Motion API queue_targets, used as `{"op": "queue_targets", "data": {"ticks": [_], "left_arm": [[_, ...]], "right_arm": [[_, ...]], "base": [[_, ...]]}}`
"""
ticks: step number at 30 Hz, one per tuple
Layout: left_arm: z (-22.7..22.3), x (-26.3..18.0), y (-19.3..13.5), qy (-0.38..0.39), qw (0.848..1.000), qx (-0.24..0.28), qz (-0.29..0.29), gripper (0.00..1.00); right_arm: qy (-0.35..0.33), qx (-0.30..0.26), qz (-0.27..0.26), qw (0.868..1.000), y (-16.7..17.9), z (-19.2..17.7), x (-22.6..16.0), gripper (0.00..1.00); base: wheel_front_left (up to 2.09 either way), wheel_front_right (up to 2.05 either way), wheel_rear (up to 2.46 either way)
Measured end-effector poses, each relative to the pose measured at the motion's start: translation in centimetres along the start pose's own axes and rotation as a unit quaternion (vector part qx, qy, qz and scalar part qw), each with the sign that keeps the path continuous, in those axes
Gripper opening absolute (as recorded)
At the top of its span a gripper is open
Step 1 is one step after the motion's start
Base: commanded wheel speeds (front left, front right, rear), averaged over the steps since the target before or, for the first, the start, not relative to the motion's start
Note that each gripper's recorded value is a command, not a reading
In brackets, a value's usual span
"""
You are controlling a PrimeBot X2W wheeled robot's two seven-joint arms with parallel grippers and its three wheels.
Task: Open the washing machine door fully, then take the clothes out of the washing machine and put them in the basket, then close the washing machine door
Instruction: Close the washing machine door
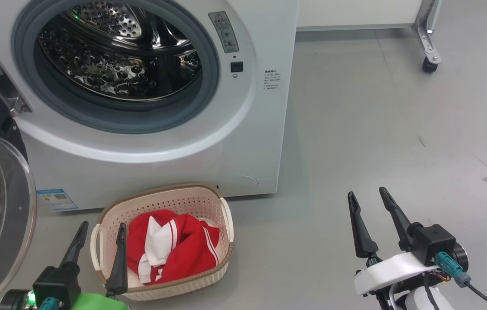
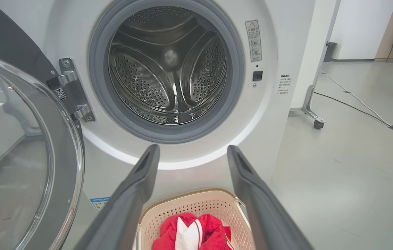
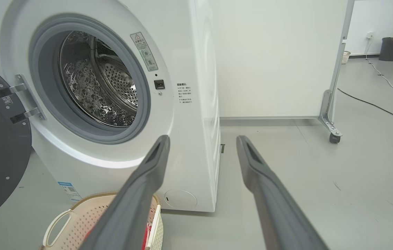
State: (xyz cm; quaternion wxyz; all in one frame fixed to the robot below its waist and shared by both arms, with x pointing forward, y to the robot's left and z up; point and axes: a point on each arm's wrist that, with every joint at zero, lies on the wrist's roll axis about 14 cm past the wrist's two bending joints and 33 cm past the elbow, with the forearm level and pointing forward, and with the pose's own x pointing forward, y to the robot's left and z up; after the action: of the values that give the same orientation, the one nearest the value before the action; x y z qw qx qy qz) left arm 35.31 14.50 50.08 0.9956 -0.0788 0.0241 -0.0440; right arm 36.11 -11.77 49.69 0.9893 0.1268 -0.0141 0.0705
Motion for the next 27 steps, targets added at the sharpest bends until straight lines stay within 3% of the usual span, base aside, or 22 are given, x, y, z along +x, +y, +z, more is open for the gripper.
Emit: {"op": "queue_targets", "data": {"ticks": [13,27], "left_arm": [[0.19,-0.32,-0.14,0.002,1.000,-0.003,-0.001,1.00],[0.46,-0.24,-0.13,0.001,1.000,-0.004,0.001,1.00]], "right_arm": [[0.001,0.000,0.000,1.000,0.00,-0.06,0.02,1.00],[0.004,0.001,0.000,1.000,0.00,-0.28,0.17,1.00]], "base": [[-0.89,1.11,-0.22],[-0.48,0.48,0.00]]}}
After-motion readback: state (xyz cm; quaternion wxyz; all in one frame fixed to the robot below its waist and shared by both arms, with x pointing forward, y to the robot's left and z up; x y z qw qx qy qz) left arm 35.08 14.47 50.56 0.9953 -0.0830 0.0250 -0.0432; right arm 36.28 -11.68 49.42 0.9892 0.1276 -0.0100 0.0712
